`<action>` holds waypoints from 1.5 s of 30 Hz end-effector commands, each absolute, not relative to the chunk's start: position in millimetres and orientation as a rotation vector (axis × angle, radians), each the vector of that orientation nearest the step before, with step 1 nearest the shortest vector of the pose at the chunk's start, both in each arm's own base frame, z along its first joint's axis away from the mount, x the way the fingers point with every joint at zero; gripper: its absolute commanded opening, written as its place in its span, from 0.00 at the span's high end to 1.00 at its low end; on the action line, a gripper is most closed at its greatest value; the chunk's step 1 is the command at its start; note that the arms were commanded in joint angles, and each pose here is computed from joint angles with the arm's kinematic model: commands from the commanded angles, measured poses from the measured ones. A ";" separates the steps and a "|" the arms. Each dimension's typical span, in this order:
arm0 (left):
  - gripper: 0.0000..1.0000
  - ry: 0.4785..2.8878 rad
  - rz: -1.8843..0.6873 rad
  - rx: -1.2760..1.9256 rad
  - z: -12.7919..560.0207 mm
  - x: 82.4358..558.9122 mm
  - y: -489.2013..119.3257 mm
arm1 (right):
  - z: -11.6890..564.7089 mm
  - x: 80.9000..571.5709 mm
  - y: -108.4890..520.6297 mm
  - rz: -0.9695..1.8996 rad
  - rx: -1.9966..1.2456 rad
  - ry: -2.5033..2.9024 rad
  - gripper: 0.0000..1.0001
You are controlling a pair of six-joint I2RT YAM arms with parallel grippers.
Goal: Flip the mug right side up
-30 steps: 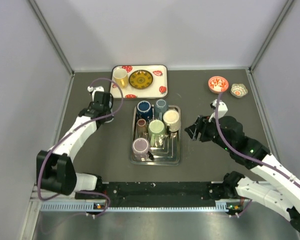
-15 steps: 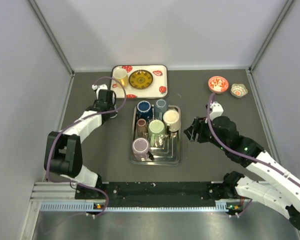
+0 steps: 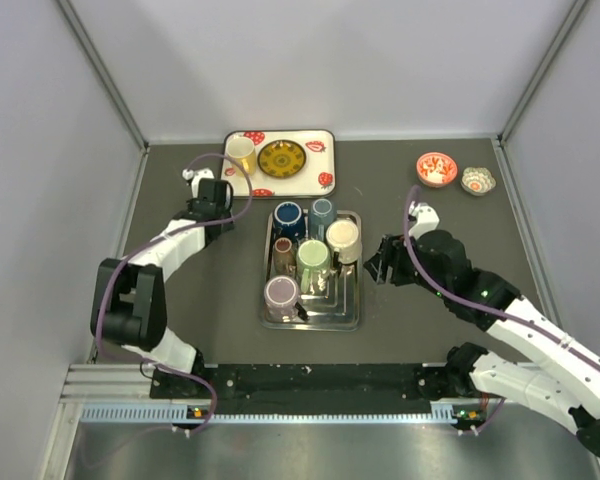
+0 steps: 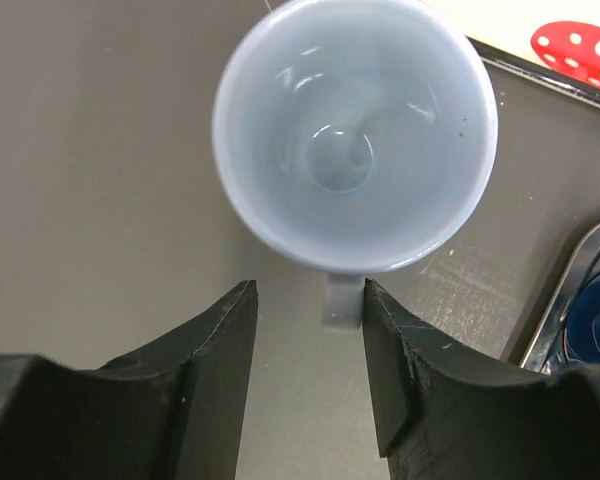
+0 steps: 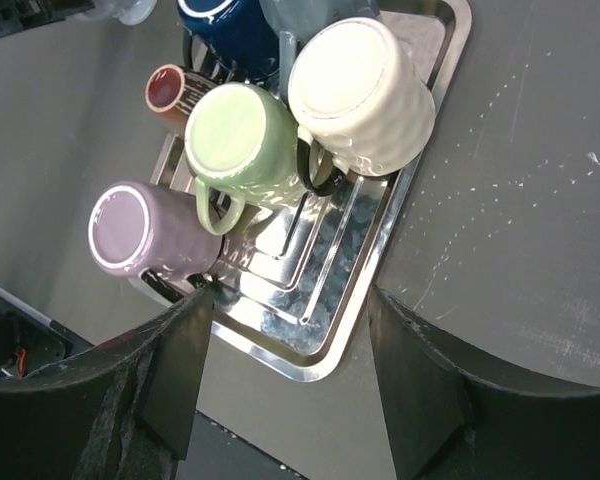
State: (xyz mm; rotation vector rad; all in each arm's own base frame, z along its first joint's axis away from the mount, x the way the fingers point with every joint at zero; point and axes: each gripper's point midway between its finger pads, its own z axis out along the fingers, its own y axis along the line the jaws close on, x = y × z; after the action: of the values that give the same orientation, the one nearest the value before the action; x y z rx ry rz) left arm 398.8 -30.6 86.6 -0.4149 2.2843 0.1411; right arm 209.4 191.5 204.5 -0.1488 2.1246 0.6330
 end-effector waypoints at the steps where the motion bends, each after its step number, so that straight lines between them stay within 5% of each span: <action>1: 0.47 2.143 0.145 -0.481 146.7 394.6 -19.1 | 205.8 208.0 198.5 0.649 -0.213 2.122 0.36; 7: 0.30 2.095 0.067 -0.492 193.5 362.2 -24.9 | 190.9 201.3 215.7 0.555 -0.340 2.181 0.35; 8: 0.14 2.097 0.040 -0.466 194.8 355.1 -35.7 | 189.7 199.4 220.8 0.538 -0.370 2.178 0.36; 13: 0.13 2.074 -0.177 -0.382 208.9 313.9 -75.5 | 169.4 178.5 270.7 0.490 -0.659 2.190 0.36; 14: 0.01 2.093 -0.215 -0.361 200.1 303.8 -84.9 | 168.7 170.1 282.3 0.503 -0.755 2.156 0.35; 27: 0.04 2.113 -0.393 -0.283 181.4 238.9 -93.0 | 146.4 161.1 356.8 0.553 -1.089 2.131 0.37; 45: 0.06 2.151 -0.343 -0.297 165.3 230.9 -84.6 | 109.2 168.4 388.6 0.511 -1.196 2.192 0.51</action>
State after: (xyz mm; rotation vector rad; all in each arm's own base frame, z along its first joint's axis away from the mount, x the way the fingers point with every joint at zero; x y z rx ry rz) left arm 229.6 -84.8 165.2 -0.2897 2.1622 -0.3425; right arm 165.1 368.9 93.7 -1.1919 2.2553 0.4730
